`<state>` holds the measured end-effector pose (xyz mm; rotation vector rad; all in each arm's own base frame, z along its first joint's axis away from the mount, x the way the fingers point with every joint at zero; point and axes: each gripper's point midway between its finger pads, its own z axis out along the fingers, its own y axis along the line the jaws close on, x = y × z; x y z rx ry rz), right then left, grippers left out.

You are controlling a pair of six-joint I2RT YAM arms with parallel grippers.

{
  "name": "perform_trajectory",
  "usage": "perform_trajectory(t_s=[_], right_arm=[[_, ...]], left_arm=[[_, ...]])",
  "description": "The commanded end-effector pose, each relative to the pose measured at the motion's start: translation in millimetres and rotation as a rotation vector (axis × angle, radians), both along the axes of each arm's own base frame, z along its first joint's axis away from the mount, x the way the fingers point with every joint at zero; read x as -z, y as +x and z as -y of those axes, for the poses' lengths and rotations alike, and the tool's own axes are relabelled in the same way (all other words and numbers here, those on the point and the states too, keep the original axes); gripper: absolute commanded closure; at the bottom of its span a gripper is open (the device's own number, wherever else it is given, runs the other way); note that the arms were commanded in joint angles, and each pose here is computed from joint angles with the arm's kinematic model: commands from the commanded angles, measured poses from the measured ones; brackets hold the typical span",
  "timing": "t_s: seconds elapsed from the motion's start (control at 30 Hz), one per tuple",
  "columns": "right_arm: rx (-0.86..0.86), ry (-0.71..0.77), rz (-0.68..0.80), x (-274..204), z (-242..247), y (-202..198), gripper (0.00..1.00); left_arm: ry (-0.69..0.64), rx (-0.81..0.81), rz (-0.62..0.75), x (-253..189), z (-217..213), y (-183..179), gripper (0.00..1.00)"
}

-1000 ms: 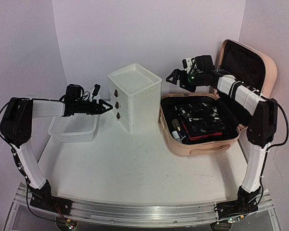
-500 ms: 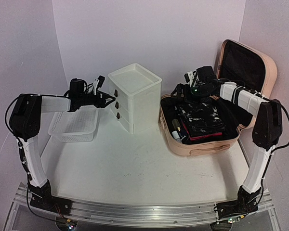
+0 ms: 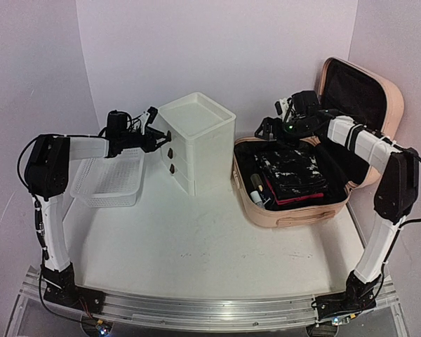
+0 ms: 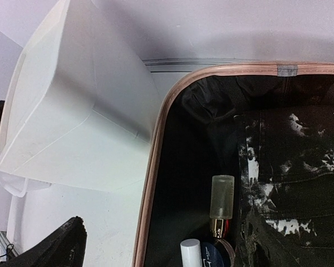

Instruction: Open, take out, and arrange the luggage

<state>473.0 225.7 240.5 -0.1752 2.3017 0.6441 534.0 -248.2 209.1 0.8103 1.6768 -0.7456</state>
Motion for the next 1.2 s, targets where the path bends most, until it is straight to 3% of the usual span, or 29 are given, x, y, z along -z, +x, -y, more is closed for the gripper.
perform_trajectory(t_s=[0.0,0.37,0.6,0.73,1.0,1.17], right_arm=[[0.001,-0.008,0.058,-21,1,9,0.02],[0.013,0.008,0.015,-11,-1,8,0.02],[0.015,0.008,-0.005,-5,0,5,0.02],[0.016,0.013,-0.01,-4,0,5,0.02],[0.038,-0.008,-0.058,9,3,3,0.02],[0.048,-0.083,-0.137,33,11,-2,0.02]], left_arm=[[-0.05,0.124,0.027,-17,14,-3,0.57],[-0.074,0.166,0.023,-22,22,-2,0.58],[-0.068,0.164,0.043,-27,24,-2,0.65],[-0.07,0.182,0.035,-25,29,-7,0.73],[-0.055,0.138,0.045,-34,26,-18,1.0],[-0.025,0.085,0.032,-35,12,-43,1.0]])
